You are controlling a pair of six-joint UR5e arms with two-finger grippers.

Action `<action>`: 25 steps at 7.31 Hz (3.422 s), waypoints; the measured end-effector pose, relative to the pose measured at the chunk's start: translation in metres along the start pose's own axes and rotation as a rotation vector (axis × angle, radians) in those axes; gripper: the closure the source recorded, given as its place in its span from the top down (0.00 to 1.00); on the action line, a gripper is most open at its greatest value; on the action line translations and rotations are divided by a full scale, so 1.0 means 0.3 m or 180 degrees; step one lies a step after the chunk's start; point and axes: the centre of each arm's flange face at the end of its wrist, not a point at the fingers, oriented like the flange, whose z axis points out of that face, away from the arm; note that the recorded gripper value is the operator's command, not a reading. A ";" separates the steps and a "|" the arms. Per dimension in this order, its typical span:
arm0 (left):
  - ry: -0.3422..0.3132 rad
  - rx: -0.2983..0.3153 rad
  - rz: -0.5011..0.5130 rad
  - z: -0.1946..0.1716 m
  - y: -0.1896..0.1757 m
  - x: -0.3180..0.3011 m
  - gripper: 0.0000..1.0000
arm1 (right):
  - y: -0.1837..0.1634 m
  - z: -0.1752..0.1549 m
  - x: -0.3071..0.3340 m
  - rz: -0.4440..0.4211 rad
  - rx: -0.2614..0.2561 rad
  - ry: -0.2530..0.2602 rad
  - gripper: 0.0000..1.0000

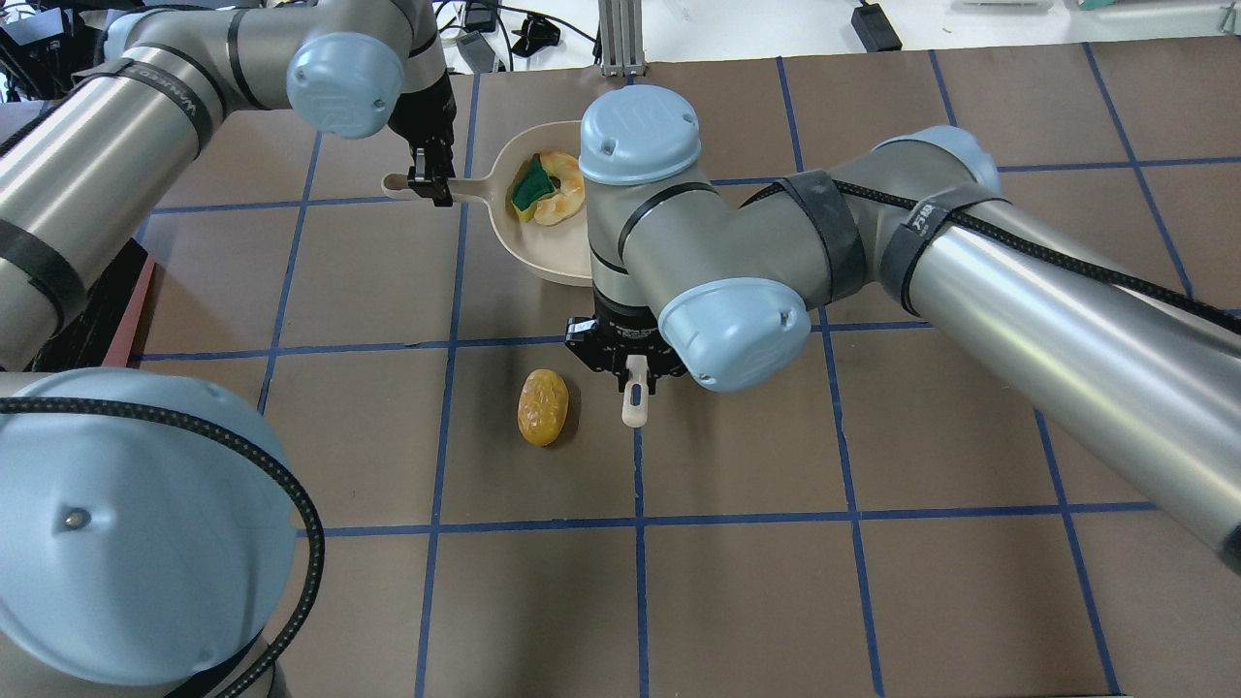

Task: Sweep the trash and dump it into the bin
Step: 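Sweep the croissant and sponge into the dustpan with the right gripper's brush, then sweep the yellow potato toy into the dustpan with the brush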

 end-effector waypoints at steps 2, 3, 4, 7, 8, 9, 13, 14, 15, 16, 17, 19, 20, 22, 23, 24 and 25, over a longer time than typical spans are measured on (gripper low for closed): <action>0.0027 -0.0010 -0.0090 -0.096 -0.131 -0.029 0.00 | 0.114 0.038 0.058 0.0041 -0.0073 0.0032 0.00; -0.0003 -0.0002 -0.0124 -0.132 -0.190 -0.054 0.00 | 0.172 0.057 0.069 0.0091 -0.0112 0.0038 0.00; -0.0081 0.0022 -0.0124 -0.139 -0.232 -0.096 0.00 | 0.230 0.089 0.053 0.0124 -0.0143 0.0037 0.00; -0.0333 0.0146 -0.0103 -0.021 -0.366 -0.276 0.00 | 0.392 0.180 -0.045 0.0195 -0.0078 0.0030 0.00; -0.0339 0.0215 -0.0112 0.033 -0.395 -0.333 0.00 | 0.414 0.201 -0.050 0.0191 -0.0077 0.0048 0.00; -0.0326 0.0297 -0.0124 0.091 -0.406 -0.386 0.00 | 0.427 0.226 -0.046 0.0185 -0.0064 0.0047 0.00; -0.0411 0.0630 -0.0193 0.246 -0.385 -0.618 0.00 | 0.450 0.274 -0.043 0.0224 0.0029 -0.0062 0.00; -0.0422 0.0684 -0.0227 0.270 -0.368 -0.685 0.00 | 0.456 0.279 -0.051 0.0217 0.0033 -0.0063 0.00; -0.0407 0.0728 -0.0268 0.281 -0.346 -0.734 0.00 | 0.458 0.287 -0.057 0.0222 0.0027 -0.0056 0.00; -0.0365 0.0765 -0.0305 0.279 -0.300 -0.764 0.00 | 0.459 0.289 -0.060 0.0229 0.0027 -0.0057 0.00; -0.0318 0.0791 -0.0318 0.274 -0.244 -0.773 0.00 | 0.455 0.286 -0.067 0.0229 0.0038 -0.0070 0.00; -0.0242 0.0808 -0.0368 0.255 -0.157 -0.753 0.00 | 0.425 0.278 -0.114 0.0205 0.0074 -0.0104 0.00; -0.0211 0.0802 -0.0358 0.245 -0.117 -0.746 0.00 | 0.422 0.288 -0.157 0.0172 0.0083 -0.0108 0.00; -0.0205 0.0766 -0.0363 0.250 -0.071 -0.743 0.00 | 0.412 0.307 -0.256 0.0148 0.0122 -0.0146 0.00; -0.0209 0.0706 -0.0393 0.258 -0.052 -0.742 0.00 | 0.400 0.314 -0.299 0.0168 0.0140 -0.0174 0.00; -0.0211 0.0597 -0.0381 0.261 -0.027 -0.740 0.00 | 0.401 0.311 -0.347 0.0181 0.0167 -0.0225 0.00; -0.0190 0.0462 -0.0319 0.251 -0.007 -0.730 0.00 | 0.410 0.297 -0.383 0.0163 0.0194 -0.0261 0.00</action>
